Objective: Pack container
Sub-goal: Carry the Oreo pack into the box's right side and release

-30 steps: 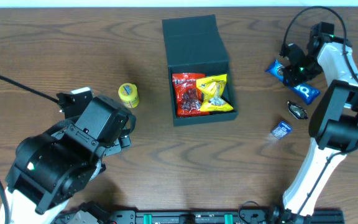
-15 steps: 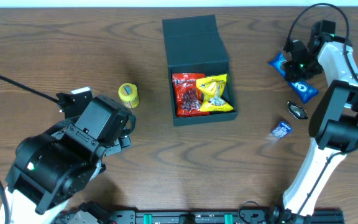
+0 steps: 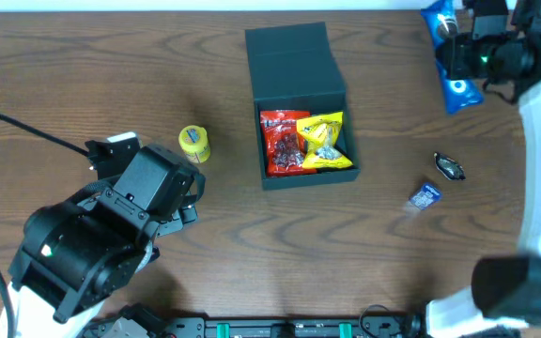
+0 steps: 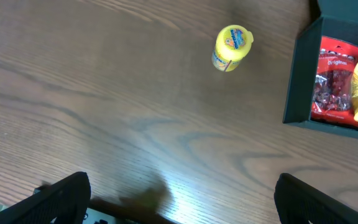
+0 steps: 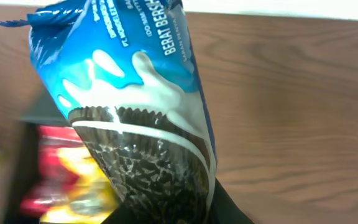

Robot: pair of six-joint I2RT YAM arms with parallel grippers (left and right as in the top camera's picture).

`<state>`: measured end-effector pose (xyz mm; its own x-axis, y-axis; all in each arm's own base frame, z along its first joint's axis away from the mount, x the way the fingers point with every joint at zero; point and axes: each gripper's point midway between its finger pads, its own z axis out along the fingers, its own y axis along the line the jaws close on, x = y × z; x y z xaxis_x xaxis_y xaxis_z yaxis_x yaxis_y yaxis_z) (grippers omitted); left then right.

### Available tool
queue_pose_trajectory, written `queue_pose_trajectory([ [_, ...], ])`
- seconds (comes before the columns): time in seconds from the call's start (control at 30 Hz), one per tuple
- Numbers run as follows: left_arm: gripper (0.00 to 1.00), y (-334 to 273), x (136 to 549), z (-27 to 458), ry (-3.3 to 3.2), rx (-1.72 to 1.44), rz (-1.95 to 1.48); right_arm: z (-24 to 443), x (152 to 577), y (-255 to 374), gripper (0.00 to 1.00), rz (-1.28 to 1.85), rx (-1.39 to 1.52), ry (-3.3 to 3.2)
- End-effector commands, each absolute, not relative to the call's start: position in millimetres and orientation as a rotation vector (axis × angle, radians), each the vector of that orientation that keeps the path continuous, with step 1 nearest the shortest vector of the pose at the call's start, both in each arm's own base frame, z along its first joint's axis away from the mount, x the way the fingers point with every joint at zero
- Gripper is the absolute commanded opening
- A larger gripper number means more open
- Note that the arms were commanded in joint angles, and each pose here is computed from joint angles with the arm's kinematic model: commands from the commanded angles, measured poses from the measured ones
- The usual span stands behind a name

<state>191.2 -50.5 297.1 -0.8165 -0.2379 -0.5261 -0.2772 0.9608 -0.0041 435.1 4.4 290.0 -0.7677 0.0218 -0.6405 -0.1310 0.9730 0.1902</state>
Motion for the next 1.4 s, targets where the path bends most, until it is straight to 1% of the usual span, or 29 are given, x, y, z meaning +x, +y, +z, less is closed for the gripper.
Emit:
queue_pose_trajectory([
  [0.0, 0.95, -48, 188, 296, 2.573, -0.36, 0.114, 293, 425, 36, 0.01, 0.449, 0.11, 2.462],
  [0.1, 0.95, -46, 186, 295, 2.584, -0.357, 0.126, 273, 412, 66, 0.01, 0.494, 0.076, 2.552],
  [0.4, 0.95, -45, 177, 290, 2.63, -0.347, 0.132, 194, 391, 132, 0.01, 0.615, 0.177, 2.71],
  [0.57, 0.95, -45, 177, 290, 2.633, -0.346, 0.131, 168, 388, 156, 0.01, 0.641, 0.221, 2.717],
  [0.83, 0.95, -45, 176, 289, 2.637, -0.345, 0.135, 127, 389, 152, 0.01, 0.389, 0.211, 2.704],
  [0.93, 0.95, -45, 176, 289, 2.637, -0.345, 0.135, 114, 386, 144, 0.01, 0.327, 0.275, 2.721],
  [1.07, 0.95, -45, 176, 289, 2.637, -0.345, 0.135, 99, 386, 143, 0.01, 0.318, 0.278, 2.729],
  [1.27, 0.95, -45, 176, 289, 2.637, -0.345, 0.135, 67, 394, 142, 0.01, 0.286, 0.285, 2.733],
  [1.37, 0.95, -45, 176, 289, 2.637, -0.345, 0.136, 59, 401, 145, 0.01, 0.291, 0.284, 2.725],
])
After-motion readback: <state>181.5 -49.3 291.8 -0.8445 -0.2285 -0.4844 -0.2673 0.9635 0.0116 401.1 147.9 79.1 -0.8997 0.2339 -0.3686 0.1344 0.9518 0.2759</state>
